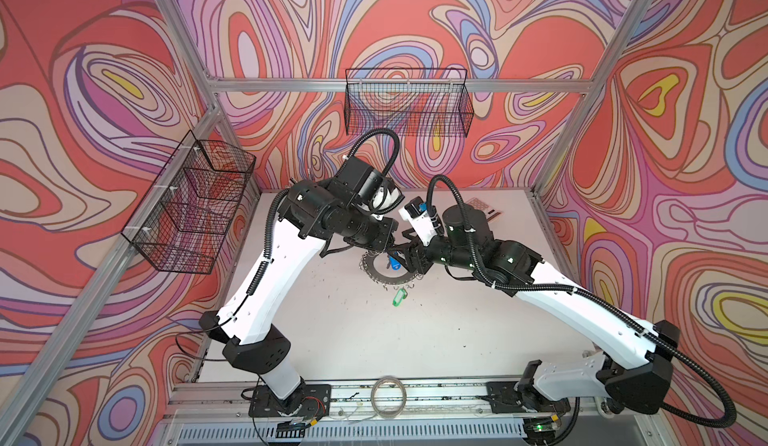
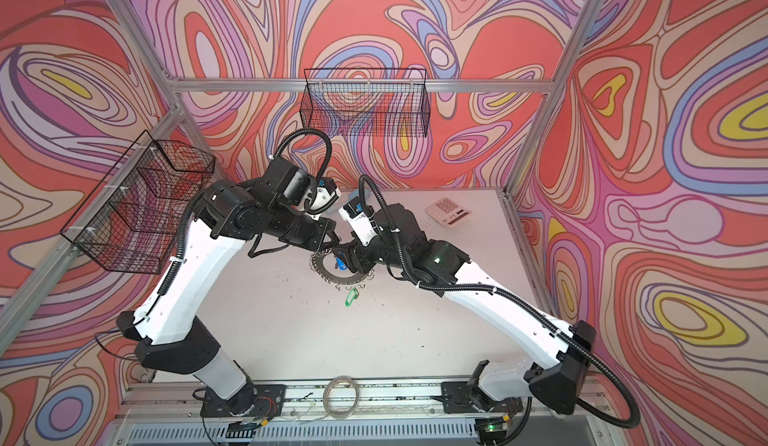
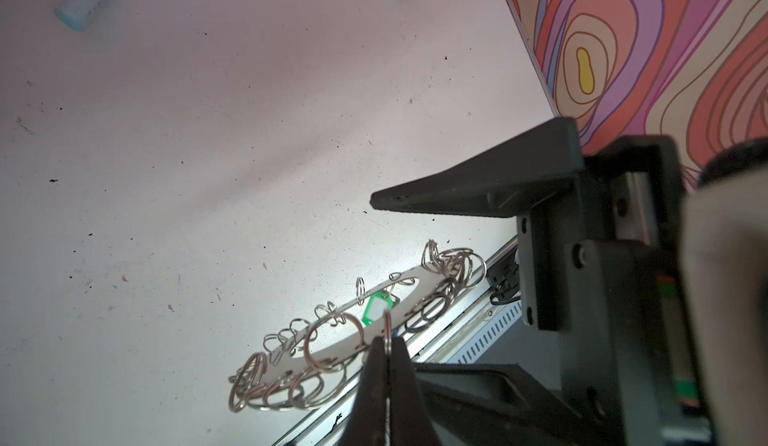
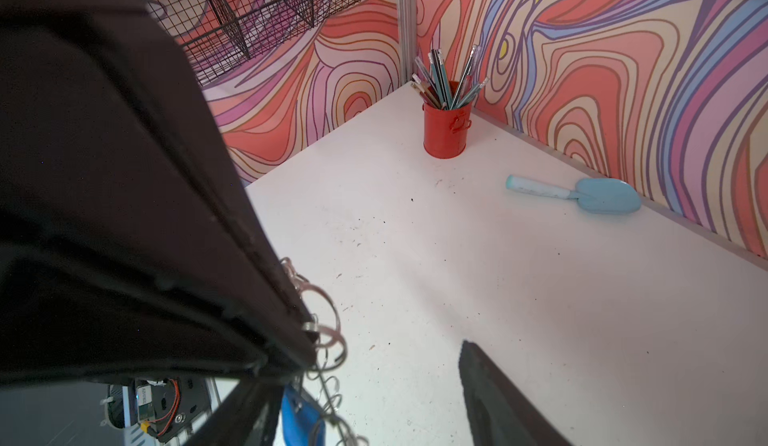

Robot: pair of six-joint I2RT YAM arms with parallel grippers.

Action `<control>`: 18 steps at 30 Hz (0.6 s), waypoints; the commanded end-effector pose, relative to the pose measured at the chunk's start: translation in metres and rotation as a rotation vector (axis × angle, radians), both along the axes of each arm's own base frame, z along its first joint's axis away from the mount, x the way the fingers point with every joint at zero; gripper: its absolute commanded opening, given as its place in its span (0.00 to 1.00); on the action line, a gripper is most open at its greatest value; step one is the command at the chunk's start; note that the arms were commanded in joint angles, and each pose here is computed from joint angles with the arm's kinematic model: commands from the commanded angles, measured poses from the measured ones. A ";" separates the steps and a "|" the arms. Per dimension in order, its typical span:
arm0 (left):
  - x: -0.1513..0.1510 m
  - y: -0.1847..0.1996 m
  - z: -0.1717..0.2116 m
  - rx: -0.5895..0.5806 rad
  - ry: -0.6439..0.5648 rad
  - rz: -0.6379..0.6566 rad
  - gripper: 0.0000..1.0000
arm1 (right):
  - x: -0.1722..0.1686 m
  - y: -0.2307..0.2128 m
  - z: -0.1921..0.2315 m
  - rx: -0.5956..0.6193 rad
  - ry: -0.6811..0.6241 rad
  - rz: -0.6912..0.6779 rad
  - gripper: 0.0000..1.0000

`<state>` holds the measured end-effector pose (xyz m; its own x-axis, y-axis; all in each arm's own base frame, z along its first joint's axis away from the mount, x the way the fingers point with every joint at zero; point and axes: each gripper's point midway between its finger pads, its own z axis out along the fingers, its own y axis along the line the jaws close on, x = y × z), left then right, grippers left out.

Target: Put the keys on the keyring

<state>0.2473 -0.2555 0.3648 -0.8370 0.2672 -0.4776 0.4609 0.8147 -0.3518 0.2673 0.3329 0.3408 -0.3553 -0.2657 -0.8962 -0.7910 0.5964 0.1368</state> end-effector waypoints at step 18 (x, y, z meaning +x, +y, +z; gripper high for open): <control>-0.016 0.003 -0.026 0.051 0.132 -0.010 0.00 | 0.009 -0.012 -0.019 -0.057 -0.032 -0.063 0.13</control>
